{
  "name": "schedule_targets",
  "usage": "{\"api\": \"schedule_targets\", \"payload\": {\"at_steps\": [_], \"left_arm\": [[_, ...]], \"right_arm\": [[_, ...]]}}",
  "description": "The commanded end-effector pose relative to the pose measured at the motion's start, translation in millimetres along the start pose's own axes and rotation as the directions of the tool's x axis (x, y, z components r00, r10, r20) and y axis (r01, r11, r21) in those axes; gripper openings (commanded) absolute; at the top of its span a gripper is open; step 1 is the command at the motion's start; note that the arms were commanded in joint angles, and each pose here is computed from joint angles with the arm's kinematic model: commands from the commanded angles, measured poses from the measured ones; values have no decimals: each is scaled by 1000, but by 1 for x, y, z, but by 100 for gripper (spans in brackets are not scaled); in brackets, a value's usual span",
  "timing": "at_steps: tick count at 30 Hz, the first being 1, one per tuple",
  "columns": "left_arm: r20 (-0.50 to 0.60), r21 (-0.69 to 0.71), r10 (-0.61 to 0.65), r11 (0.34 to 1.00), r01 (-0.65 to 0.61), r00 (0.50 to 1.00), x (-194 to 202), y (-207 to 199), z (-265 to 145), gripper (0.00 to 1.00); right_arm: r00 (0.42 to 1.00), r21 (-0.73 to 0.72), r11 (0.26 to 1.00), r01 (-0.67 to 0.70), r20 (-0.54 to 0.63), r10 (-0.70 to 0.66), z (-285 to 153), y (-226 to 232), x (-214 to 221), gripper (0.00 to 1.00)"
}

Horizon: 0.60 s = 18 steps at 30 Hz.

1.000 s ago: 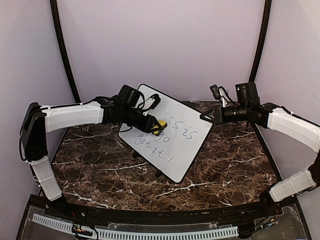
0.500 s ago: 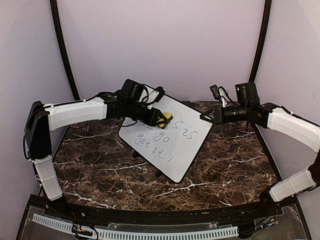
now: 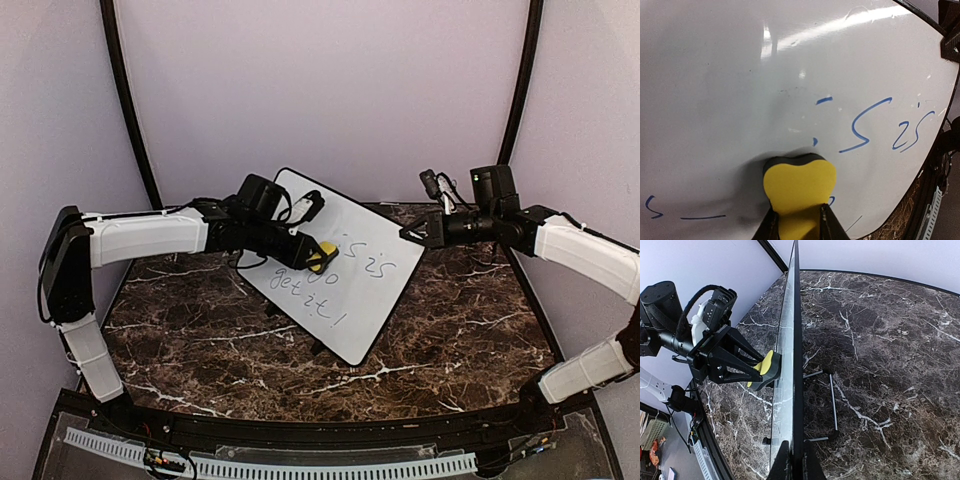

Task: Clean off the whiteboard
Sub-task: Erase the center of the whiteboard.

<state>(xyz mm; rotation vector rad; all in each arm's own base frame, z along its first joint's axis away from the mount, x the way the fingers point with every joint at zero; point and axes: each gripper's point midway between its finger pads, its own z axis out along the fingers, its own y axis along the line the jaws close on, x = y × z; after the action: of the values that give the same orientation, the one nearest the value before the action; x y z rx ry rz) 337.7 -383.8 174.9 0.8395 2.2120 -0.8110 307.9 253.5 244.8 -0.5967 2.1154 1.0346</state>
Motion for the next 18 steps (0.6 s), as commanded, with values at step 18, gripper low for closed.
{"api": "schedule_targets", "payload": {"at_steps": [18], "left_arm": [[9,-16,-18,1000,18,1000,-25,-1,24,11]], "right_arm": [[980,-125,972,197,31,-194,2,36,-5,0]]}}
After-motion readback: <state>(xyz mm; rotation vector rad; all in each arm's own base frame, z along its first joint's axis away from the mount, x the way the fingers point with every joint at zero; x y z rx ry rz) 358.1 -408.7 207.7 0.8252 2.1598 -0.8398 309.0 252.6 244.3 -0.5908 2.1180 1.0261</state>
